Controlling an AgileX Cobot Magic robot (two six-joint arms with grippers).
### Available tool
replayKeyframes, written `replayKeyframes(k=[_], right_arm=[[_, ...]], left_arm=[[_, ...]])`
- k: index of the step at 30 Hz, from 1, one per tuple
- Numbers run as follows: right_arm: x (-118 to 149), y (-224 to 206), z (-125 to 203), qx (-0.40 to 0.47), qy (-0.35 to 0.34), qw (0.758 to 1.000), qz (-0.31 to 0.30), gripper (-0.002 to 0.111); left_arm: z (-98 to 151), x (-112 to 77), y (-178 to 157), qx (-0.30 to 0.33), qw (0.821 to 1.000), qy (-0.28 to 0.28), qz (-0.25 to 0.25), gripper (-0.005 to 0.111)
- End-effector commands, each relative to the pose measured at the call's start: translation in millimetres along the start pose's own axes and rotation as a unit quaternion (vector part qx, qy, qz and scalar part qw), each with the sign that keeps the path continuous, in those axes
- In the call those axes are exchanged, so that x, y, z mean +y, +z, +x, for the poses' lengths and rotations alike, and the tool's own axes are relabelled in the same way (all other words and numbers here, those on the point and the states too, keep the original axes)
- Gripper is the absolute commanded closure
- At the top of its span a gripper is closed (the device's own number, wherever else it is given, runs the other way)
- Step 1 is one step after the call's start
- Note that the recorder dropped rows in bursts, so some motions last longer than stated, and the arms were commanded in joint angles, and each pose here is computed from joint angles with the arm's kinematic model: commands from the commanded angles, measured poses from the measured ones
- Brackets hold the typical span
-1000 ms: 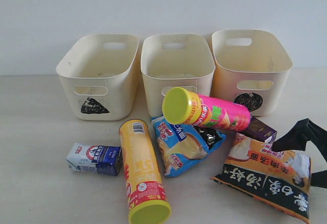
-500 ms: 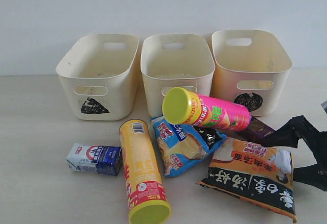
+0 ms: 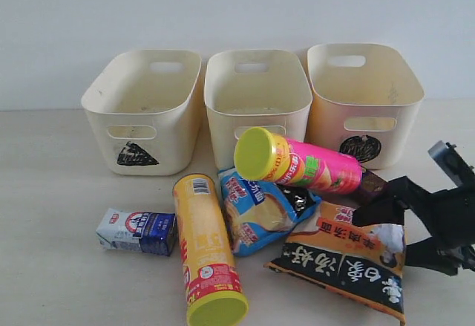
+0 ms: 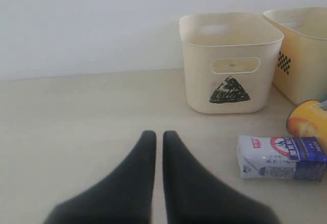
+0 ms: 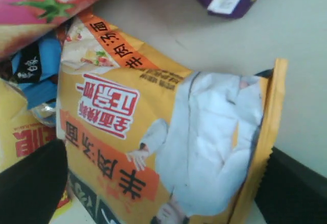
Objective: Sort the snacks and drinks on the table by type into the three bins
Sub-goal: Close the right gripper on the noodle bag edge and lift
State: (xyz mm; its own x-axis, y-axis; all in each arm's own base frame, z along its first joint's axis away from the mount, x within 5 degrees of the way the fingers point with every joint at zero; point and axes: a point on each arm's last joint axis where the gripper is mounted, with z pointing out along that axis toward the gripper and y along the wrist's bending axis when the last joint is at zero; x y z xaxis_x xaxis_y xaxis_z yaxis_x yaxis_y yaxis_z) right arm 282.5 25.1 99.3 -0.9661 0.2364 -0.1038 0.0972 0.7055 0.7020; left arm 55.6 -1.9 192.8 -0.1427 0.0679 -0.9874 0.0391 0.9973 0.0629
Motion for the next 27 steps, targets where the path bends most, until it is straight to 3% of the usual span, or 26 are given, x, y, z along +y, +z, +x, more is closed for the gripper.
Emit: replayKeyframes(k=[1,7,9,12,16,17,27], right_arm=[[-28,28,18,0.04,-0.073,0.982,0.167,0.018],[-28,42,21,0.053,-0.092,0.977,0.186,0.018],[-32,46,23,0.063,-0.086,0.977,0.187,0.024],[-38,51,27,0.075,-0.078,0.976,0.189,0.047],[-40,53,28,0.08,-0.08,0.975,0.19,0.101],[-39,52,27,0.079,-0.083,0.975,0.189,0.108],[-18,32,16,0.037,-0.119,0.974,0.188,0.107]], left_arm=[[0,0.2,0,-0.004,1.0,0.002,-0.002,0.102],[0,0.2,0,-0.004,1.0,0.002,-0.002,0.102],[0,0.2,0,-0.004,1.0,0.002,-0.002,0.102],[0,0.2,0,-0.004,1.0,0.002,-0.002,0.102],[0,0.2,0,-0.004,1.0,0.002,-0.002,0.102],[0,0.2,0,-0.004,1.0,0.002,-0.002,0.102],[0,0.2,0,-0.004,1.0,0.002,-0.002,0.102]])
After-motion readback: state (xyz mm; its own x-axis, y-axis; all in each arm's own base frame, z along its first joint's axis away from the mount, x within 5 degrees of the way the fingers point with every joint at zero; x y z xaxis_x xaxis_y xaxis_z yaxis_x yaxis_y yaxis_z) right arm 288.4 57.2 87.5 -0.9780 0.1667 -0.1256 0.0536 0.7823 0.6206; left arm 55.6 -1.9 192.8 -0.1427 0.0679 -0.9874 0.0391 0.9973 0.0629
